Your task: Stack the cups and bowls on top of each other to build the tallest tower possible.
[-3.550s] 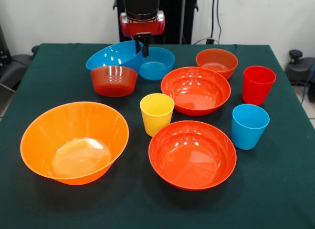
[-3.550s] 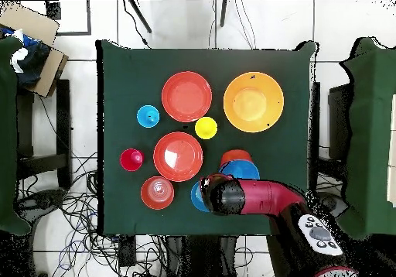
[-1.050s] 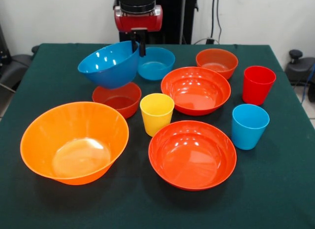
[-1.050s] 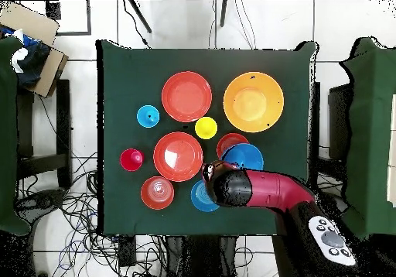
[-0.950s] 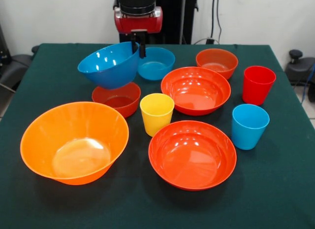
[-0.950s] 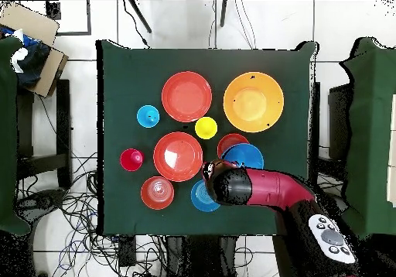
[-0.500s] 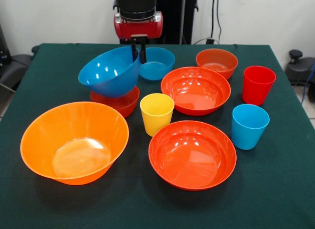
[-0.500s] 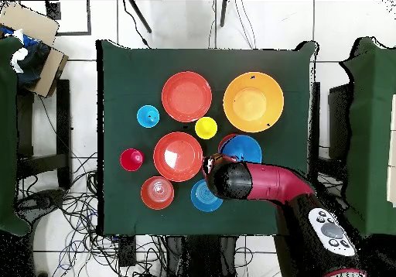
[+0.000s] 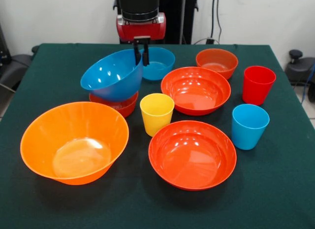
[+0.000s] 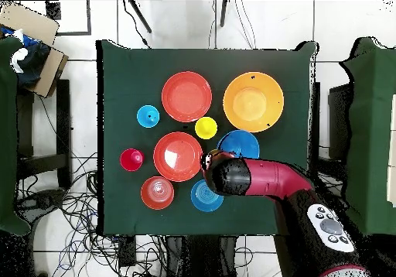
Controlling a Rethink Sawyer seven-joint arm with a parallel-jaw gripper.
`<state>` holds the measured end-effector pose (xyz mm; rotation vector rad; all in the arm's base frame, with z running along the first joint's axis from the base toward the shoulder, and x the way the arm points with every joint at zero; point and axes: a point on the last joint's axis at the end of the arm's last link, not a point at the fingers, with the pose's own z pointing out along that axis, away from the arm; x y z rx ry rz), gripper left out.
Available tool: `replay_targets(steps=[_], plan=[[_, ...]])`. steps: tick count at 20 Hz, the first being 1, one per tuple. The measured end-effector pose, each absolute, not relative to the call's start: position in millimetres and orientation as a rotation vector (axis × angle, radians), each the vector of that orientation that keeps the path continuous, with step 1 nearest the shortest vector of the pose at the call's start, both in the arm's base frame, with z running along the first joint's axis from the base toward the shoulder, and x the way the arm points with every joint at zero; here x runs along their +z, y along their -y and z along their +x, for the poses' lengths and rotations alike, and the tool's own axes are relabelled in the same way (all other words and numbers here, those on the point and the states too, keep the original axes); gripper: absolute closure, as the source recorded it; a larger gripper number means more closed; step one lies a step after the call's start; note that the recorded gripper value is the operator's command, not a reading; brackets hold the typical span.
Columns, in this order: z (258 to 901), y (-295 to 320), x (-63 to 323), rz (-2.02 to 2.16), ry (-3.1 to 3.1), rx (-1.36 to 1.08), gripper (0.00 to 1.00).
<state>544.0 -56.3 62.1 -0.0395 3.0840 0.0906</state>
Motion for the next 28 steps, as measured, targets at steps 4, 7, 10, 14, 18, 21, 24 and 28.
replay_targets(steps=[4,7,10,14,18,21,24,28], plan=[[547.6,56.2,63.0,-0.042,-3.078,0.092,1.0],[549.0,57.1,63.4,-0.04,-3.076,0.09,1.0],[551.0,58.8,63.9,-0.038,-3.072,0.087,1.0],[552.9,60.2,64.4,-0.035,-3.068,0.085,0.0],[555.0,62.3,65.0,-0.031,-3.064,0.083,0.0],[555.7,63.6,65.2,-0.028,-3.062,0.086,0.0],[556.2,64.8,65.4,-0.024,-3.06,0.089,0.0],[556.8,65.5,65.7,-0.021,-3.058,0.091,0.0]])
